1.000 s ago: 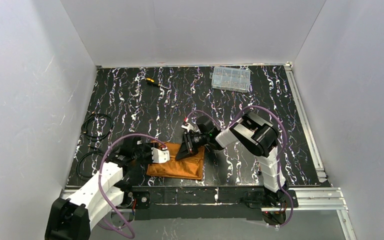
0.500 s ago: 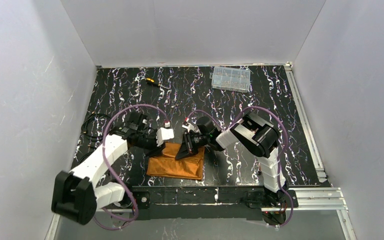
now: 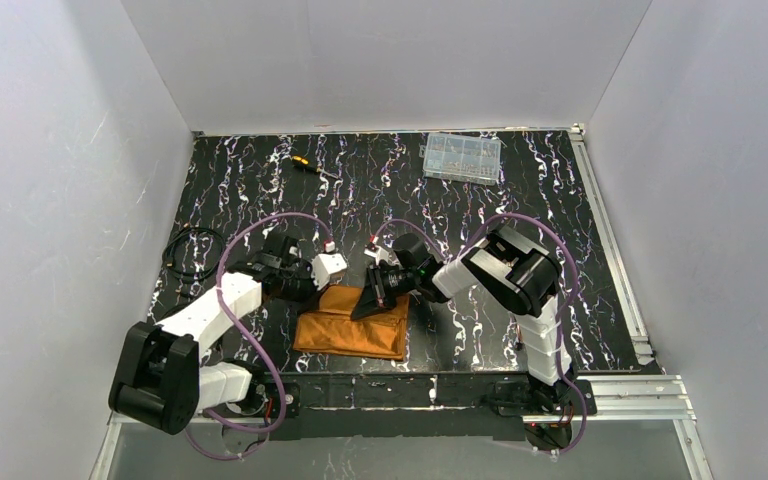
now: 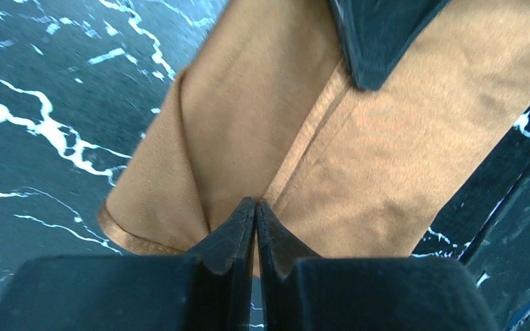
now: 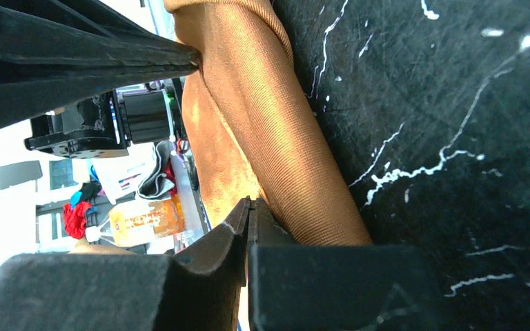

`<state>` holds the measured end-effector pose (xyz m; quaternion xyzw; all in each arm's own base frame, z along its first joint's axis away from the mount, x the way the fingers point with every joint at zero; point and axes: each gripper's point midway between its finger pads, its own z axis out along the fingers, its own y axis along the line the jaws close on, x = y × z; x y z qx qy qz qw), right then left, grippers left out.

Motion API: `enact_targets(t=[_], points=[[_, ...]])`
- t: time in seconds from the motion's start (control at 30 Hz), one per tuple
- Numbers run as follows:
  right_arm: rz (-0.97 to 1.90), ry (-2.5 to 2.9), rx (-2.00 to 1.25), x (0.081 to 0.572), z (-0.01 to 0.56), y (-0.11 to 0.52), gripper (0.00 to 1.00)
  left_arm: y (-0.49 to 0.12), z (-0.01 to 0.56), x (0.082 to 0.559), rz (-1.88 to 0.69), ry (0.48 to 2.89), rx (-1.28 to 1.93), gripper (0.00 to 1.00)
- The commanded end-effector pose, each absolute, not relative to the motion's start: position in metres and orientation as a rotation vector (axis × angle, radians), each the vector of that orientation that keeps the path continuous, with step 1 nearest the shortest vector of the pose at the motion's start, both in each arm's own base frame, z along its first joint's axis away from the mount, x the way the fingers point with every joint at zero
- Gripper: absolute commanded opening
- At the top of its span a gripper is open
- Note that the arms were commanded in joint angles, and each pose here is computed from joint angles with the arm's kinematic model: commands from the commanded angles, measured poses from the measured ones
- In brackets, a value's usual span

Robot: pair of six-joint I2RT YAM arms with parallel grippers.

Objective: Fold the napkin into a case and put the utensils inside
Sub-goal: Smooth out the 2/3-rectangle-folded napkin at the center of the board.

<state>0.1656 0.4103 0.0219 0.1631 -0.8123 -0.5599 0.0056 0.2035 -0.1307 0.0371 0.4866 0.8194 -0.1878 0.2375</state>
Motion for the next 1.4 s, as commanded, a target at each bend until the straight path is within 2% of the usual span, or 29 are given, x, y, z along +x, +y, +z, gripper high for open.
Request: enact_targets(t=[0.0,0.2,0.63,0.8,0.9,0.97,1.2,1.37], points=[[-1.622,-2.674,0.430,0.167,-0.009,0.395,0.10,-0.121,0.032,0.196,-0.474,2.225,1.421,0.03],[-1.664,-2.662,0.422,0.169,0.001,0.398,0.10,-0.106,0.022,0.201,-0.362,2.275,1.489,0.00],[-1.708,-2.628,0.420,0.167,0.009,0.401,0.10,-0.091,0.007,0.193,-0.331,2.248,1.657,0.00],[-1.695,-2.633,0.406,0.166,0.002,0.400,0.10,-0.099,0.031,0.192,-0.490,2.222,1.599,0.00],[-1.682,-2.646,0.401,0.165,-0.004,0.398,0.08,-0.116,0.075,0.185,-0.760,2.126,1.517,0.00],[-1.674,-2.661,0.404,0.166,-0.007,0.396,0.07,-0.121,0.095,0.183,-0.817,2.099,1.505,0.00],[-1.676,-2.718,0.470,0.173,0.003,0.401,0.07,-0.117,0.110,0.161,-0.791,1.910,1.707,0.21],[-1.721,-2.695,0.561,0.170,0.024,0.411,0.08,-0.105,0.088,0.149,-0.644,1.685,1.942,0.27]])
